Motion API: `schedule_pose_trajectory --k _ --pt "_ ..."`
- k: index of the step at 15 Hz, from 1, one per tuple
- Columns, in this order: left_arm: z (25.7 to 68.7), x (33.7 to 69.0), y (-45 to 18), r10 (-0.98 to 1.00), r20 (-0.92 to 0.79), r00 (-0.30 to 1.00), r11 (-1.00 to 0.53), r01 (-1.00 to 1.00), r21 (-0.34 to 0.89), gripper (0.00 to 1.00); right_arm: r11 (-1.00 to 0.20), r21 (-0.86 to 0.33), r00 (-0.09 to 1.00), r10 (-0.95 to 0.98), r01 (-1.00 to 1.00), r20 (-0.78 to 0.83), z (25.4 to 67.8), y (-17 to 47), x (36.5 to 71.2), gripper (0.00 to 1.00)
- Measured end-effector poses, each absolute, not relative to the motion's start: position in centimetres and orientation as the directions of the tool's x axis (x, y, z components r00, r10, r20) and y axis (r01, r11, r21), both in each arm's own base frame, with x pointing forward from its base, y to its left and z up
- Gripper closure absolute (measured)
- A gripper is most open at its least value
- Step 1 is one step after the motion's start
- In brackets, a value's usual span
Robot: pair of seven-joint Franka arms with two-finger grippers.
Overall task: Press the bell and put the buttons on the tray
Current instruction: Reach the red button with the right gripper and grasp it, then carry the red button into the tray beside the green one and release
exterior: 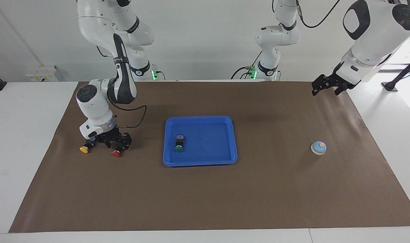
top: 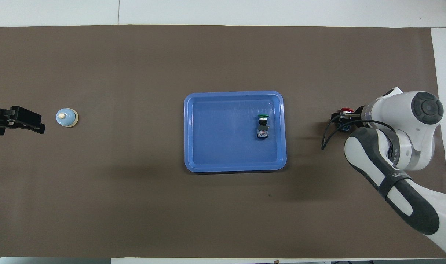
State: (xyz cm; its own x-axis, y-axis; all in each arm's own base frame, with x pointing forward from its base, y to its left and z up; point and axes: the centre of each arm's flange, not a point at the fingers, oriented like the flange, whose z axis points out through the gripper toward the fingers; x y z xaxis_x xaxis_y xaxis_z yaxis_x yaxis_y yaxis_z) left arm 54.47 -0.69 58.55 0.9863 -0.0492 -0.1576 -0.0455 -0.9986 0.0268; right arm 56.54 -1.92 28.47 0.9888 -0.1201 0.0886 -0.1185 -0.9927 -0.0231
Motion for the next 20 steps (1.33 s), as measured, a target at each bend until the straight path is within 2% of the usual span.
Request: schedule_pose_trajectory --k 1,3,6,8,11,13,16,20 --pt "58.5 54.5 -0.7 -0.049 -0.158 0.986 -0.999 -0.046 0.027 0.0 -0.993 -0.023 0.988 -0.12 -0.118 0.092 28.2 -1.9 56.4 0.37" --pt "58.5 54.5 -0.7 -0.049 -0.158 0.986 -0.999 -0.046 0.027 0.0 -0.993 -0.024 0.988 -0.118 -0.116 0.098 28.6 -1.8 56.4 0.59" --pt "58.5 54.5 -0.7 -0.049 -0.158 0.986 -0.999 -0.046 0.027 0.0 -0.995 -0.023 0.993 -0.103 -0.102 0.058 29.3 -1.0 56.7 0.59" --pt "58.5 54.5 -0.7 -0.049 -0.158 0.986 -0.999 -0.046 0.027 0.0 -0.997 -0.022 0.997 -0.07 -0.069 0.035 32.1 1.0 58.3 0.59" --pt "58.5 54.5 -0.7 -0.049 -0.158 0.986 -0.999 -0.046 0.027 0.0 -0.999 -0.023 0.999 -0.041 -0.04 0.021 37.7 6.9 60.3 0.59" --pt "58.5 54.5 -0.7 -0.049 -0.158 0.986 -0.999 -0.046 0.027 0.0 -0.999 -0.026 0.999 -0.044 -0.043 0.019 40.7 13.0 60.4 0.59" --pt "58.5 54.5 -0.7 -0.049 -0.158 0.986 -0.999 -0.046 0.027 0.0 -0.999 -0.035 0.999 -0.039 -0.039 0.023 41.9 23.9 58.0 0.59" --pt "58.5 54.5 -0.7 -0.049 -0.158 0.986 -0.999 -0.046 0.027 0.0 -0.997 -0.042 0.998 -0.059 -0.059 0.012 38.8 33.5 54.4 0.59"
